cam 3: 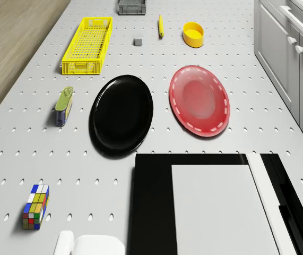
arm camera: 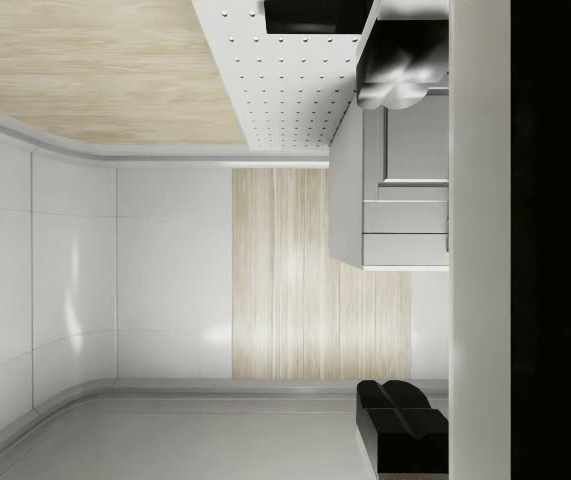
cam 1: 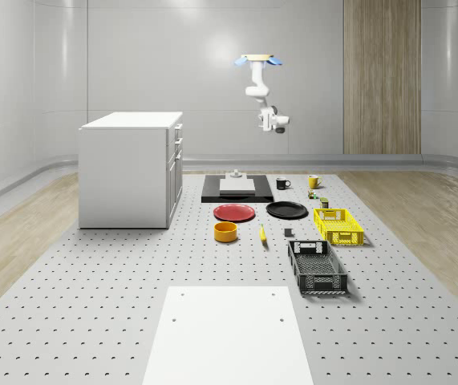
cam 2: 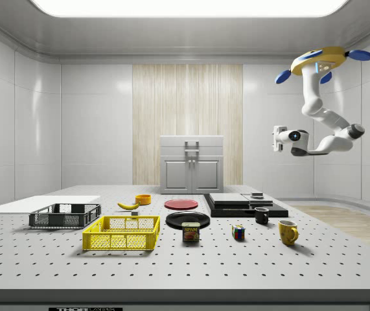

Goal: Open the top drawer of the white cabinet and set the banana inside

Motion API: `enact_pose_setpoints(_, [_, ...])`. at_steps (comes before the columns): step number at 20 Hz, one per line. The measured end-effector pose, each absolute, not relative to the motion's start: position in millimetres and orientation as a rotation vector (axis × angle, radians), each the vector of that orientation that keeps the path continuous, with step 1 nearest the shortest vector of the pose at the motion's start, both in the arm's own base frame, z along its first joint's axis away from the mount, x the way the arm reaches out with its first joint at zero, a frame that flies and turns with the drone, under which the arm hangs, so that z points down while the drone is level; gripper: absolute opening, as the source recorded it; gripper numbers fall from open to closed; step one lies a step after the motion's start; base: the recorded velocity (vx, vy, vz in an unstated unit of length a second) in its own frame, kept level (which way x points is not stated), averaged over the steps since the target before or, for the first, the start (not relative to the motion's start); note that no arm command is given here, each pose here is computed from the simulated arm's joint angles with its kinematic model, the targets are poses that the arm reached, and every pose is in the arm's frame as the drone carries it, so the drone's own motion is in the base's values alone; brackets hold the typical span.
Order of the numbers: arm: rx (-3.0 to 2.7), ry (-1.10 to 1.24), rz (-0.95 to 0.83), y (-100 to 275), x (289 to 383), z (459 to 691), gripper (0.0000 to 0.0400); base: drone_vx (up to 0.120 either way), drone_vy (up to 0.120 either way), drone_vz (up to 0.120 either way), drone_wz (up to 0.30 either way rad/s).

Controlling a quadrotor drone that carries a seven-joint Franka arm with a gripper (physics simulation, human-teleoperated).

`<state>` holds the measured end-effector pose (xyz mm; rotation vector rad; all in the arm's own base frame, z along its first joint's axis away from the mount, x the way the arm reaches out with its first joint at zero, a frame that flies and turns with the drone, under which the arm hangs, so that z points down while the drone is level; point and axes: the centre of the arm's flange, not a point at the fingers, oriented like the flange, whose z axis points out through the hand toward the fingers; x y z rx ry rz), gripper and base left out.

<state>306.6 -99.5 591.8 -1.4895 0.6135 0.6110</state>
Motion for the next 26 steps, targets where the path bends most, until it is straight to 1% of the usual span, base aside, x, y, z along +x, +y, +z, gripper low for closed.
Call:
enact_pose_setpoints(8, [-1.486,0.612,0.612,-99.6,306.6,591.4,0.04,0.12,-0.12,0.0,0.0])
enact_pose_setpoints(9, [-1.485,0.612,0.612,-99.6,306.6,591.4,0.04,0.12,-0.04,0.0,0.0])
enact_pose_setpoints(26, [-1.484,0.612,0.612,-99.6,306.7,591.2,0.04,0.12,0.0,0.0,0.0])
